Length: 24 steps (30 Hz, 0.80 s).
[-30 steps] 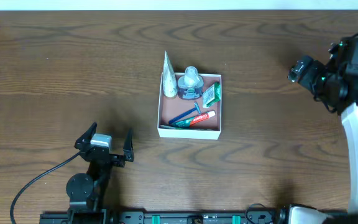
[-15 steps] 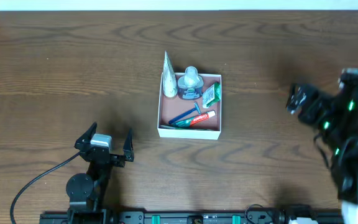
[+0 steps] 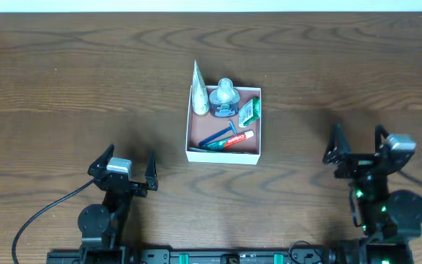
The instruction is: Pack container
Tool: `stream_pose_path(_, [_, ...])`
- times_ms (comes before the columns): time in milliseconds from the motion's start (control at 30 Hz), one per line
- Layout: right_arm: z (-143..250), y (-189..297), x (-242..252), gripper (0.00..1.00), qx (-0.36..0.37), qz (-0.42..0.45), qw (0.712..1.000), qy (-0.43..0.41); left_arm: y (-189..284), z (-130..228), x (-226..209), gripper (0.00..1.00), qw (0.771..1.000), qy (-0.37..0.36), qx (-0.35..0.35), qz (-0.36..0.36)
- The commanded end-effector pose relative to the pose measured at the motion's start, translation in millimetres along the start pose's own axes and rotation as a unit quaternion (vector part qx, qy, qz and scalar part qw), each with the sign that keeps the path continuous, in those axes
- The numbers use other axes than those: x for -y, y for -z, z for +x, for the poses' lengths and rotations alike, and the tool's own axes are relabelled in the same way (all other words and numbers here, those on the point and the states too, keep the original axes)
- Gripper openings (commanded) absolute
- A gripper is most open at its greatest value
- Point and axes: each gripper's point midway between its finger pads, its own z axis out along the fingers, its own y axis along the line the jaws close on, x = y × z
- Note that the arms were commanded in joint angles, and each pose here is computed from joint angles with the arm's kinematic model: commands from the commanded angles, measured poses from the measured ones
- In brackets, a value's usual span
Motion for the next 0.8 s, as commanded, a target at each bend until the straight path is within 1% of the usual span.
stream_pose_path(0, [15, 4, -5, 0.99, 0.009, -0.023, 0.997, 0.068, -1, 15, 1, 0.98, 1.0, 0.0, -0.022, 0.004])
stream_pose_path(167, [26, 11, -2, 0.99, 0.033, -0.025, 0.996, 0.074, -1, 15, 1, 0.98, 1.0, 0.0, -0.022, 0.004])
stream_pose_path(433, [30, 17, -2, 0.99, 0.077, -0.033, 0.993, 0.078, -1, 15, 1, 0.98, 1.0, 0.0, -0.022, 0.004])
stream_pose_path(567, [36, 15, -2, 0.99, 0.081, -0.039, 0.993, 0.079, -1, 15, 1, 0.98, 1.0, 0.0, -0.022, 0.004])
stream_pose_path(767, [53, 11, -1, 0.99, 0.065, -0.044, 0.994, 0.078, -1, 15, 1, 0.98, 1.0, 0.0, -0.022, 0.004])
